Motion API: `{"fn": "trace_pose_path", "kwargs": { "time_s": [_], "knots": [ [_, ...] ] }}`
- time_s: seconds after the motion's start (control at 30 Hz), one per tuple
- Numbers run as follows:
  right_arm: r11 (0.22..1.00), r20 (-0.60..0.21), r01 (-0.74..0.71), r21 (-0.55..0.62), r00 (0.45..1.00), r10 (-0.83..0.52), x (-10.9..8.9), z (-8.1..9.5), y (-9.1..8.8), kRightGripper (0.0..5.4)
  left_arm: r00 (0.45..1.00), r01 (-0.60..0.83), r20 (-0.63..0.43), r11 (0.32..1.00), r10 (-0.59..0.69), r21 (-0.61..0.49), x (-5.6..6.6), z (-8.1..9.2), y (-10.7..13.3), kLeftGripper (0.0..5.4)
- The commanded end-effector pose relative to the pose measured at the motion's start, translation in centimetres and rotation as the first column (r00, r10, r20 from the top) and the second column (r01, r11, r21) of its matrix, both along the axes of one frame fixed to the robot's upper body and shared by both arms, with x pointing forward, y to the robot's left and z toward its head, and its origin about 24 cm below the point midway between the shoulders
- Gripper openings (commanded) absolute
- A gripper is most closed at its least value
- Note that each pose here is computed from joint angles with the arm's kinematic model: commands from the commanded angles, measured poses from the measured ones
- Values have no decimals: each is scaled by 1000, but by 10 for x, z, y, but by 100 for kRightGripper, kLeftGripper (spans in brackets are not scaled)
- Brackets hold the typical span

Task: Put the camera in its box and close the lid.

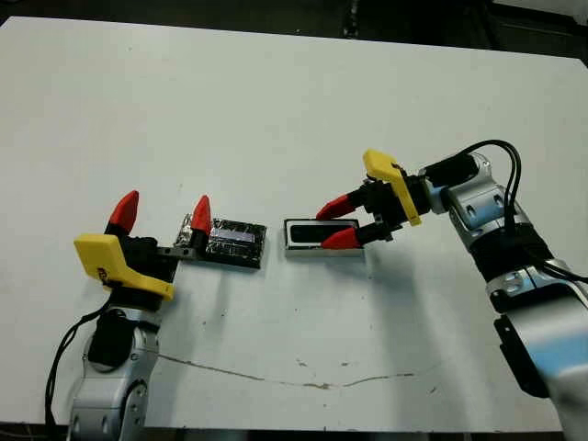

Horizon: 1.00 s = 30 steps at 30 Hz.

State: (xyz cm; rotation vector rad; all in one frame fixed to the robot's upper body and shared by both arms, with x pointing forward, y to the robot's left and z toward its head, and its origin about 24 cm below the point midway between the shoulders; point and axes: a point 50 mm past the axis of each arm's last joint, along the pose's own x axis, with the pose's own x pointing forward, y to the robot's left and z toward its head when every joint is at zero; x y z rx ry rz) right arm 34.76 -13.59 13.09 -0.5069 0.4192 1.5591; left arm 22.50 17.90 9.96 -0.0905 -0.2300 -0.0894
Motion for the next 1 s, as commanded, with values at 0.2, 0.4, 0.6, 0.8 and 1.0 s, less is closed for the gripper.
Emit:
{"fn": "trace_pose_path", "kwargs": {
  "time_s": [0.2, 0.4, 0.6, 0.8, 1.0],
  "knots": [
    [1000, 114, 26, 7, 993, -27, -6, 28, -16, 464, 1000, -5, -22, 1000, 5, 6, -3, -5, 2, 540],
    [975, 203, 111, 194, 968, -150, -17, 62, -38, 540, 1000, -7, -13, 1000, 8, 10, -3, -4, 2, 540],
    [707, 147, 505, 496, 753, -641, -52, 46, -72, 540, 996, 9, 89, 993, -19, 116, 1, 18, 18, 540],
    [444, 17, 690, 572, 531, -847, -102, 2, -83, 484, 956, 200, 132, 911, -263, 361, 10, 65, 37, 540],
    [270, -25, 698, 663, 381, -924, -138, -23, -79, 394, 875, 390, 3, 706, -485, 591, 29, 108, 44, 540]
  ]
}}
